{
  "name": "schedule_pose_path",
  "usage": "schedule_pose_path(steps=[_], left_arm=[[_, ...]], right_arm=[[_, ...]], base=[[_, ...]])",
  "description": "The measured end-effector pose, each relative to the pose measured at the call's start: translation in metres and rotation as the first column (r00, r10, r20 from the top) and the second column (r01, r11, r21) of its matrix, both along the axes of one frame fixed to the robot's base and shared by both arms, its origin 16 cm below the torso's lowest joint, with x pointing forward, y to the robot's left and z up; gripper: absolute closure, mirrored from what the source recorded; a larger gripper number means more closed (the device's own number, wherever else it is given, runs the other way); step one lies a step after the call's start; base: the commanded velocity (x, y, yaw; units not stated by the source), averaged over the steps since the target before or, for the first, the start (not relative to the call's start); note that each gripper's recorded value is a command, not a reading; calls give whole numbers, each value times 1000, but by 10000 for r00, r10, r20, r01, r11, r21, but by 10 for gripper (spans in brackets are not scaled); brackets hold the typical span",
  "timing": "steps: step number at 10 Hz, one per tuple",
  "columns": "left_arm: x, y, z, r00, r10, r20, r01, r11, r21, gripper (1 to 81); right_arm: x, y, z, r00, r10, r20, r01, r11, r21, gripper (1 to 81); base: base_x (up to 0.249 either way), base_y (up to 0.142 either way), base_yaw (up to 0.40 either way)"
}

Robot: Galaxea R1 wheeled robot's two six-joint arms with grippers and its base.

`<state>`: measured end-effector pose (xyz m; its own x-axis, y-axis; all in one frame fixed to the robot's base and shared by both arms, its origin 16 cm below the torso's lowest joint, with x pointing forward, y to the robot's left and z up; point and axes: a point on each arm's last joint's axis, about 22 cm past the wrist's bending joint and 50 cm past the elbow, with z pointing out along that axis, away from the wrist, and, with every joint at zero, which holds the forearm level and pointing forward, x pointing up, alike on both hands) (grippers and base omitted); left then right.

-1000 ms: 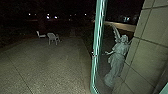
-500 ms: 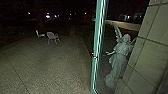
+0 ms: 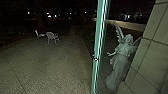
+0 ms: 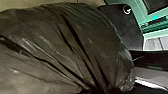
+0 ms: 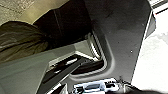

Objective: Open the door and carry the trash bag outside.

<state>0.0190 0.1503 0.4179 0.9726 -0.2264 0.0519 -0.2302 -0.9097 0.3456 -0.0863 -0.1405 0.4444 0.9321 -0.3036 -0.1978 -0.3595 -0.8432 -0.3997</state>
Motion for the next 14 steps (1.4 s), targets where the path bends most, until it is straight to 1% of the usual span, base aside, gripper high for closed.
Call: schedule_pose_path(steps=[2,3,14], left_arm=[[1,3,0,10000,1,19,-1,10000,34,811],[1,0,0,10000,10,27,-10,10000,-7,811],[3,0,0,10000,3,52,-3,10000,2,811]], right_arm=[[0,1,0,10000,-1,1,1,10000,15,10],[1,-2,0,10000,9,6,-9,10000,-23,10],[2,1,0,10000,1,14,-1,10000,12,10]], base=[[114,0,0],[114,0,0],[114,0,0]])
